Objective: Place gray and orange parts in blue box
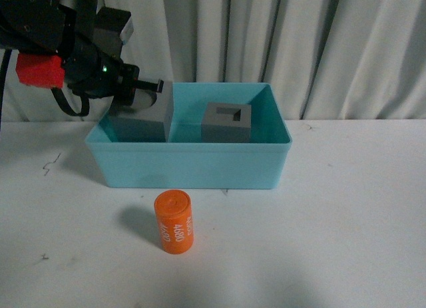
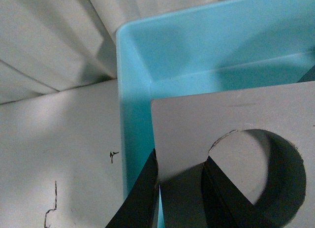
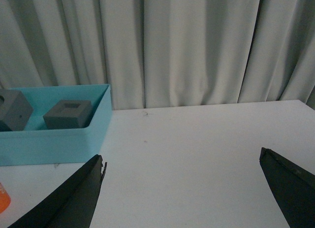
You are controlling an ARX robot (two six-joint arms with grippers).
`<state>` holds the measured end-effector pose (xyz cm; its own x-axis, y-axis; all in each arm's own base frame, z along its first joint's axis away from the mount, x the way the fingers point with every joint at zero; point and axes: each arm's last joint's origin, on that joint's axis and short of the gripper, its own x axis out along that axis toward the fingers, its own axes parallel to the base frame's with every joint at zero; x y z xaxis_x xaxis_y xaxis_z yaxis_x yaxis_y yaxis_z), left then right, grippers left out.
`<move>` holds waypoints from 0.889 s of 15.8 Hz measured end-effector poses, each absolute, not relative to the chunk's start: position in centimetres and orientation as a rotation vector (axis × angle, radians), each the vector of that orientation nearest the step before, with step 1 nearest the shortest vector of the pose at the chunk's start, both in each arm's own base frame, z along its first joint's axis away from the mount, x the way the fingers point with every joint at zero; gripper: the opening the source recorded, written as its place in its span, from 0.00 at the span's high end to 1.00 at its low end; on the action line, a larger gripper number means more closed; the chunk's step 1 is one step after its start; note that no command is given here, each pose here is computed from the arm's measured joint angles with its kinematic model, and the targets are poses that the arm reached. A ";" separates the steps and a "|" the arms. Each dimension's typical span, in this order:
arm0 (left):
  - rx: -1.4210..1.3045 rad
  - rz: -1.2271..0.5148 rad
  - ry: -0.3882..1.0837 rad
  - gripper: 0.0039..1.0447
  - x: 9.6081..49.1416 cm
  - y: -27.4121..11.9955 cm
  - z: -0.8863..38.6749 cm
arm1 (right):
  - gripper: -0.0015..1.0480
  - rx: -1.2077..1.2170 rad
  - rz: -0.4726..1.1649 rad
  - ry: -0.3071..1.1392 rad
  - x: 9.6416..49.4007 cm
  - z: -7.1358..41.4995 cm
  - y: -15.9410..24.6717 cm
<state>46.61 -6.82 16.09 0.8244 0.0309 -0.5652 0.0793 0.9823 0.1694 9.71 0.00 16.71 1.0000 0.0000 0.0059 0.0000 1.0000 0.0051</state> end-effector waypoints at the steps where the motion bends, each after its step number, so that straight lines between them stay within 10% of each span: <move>1: 0.205 -0.013 0.628 0.82 46.8 -6.6 14.9 | 0.06 0.005 0.000 -0.006 9.7 16.7 0.0; 5: 0.213 -0.003 0.636 0.80 46.9 -6.4 14.3 | 0.06 0.005 0.000 -0.006 9.7 16.7 0.0; 14: 0.031 -0.089 0.656 0.05 42.1 -5.0 18.0 | 0.06 0.005 0.000 -0.006 9.7 16.7 0.0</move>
